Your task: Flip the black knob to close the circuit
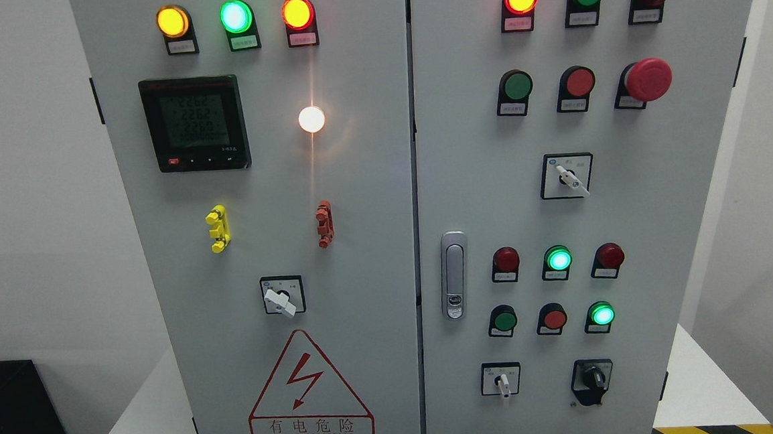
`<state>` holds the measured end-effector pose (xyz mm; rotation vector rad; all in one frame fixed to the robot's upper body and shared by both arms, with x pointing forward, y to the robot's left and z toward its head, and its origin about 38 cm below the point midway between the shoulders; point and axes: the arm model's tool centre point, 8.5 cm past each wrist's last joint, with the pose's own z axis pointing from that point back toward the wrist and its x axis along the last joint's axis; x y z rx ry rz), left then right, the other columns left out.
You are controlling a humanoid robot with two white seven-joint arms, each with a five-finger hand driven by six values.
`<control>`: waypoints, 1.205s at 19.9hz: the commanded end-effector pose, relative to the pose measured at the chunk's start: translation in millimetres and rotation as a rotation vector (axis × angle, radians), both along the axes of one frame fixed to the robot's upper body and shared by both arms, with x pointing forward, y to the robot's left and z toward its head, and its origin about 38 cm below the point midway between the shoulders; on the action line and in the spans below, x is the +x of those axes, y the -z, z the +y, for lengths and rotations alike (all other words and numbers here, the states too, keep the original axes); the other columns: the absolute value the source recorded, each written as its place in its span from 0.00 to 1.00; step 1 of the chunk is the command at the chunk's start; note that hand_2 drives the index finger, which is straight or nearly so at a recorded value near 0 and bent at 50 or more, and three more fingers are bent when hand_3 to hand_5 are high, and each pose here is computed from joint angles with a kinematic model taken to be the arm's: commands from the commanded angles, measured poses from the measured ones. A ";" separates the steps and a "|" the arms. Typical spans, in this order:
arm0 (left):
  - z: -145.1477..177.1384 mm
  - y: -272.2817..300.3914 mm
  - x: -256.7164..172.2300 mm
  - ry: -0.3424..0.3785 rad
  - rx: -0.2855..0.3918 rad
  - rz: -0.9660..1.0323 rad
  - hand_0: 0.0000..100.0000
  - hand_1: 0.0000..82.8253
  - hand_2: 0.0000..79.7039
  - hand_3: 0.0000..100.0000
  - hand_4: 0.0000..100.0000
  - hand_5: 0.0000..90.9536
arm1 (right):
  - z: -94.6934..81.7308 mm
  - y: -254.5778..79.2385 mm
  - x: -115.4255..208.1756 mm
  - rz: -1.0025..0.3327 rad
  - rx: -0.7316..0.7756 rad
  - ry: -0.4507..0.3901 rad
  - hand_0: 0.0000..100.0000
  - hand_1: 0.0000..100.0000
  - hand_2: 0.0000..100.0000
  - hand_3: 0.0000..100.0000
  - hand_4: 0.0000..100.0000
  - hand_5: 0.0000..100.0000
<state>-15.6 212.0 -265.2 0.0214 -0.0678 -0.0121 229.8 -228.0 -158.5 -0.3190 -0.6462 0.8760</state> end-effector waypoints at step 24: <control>0.1 0.0 0.0 0.000 0.001 0.000 0.12 0.67 0.00 0.00 0.00 0.00 | -29.2 -310.6 146.5 -0.768 -0.358 0.004 0.00 0.00 0.89 1.00 0.92 0.94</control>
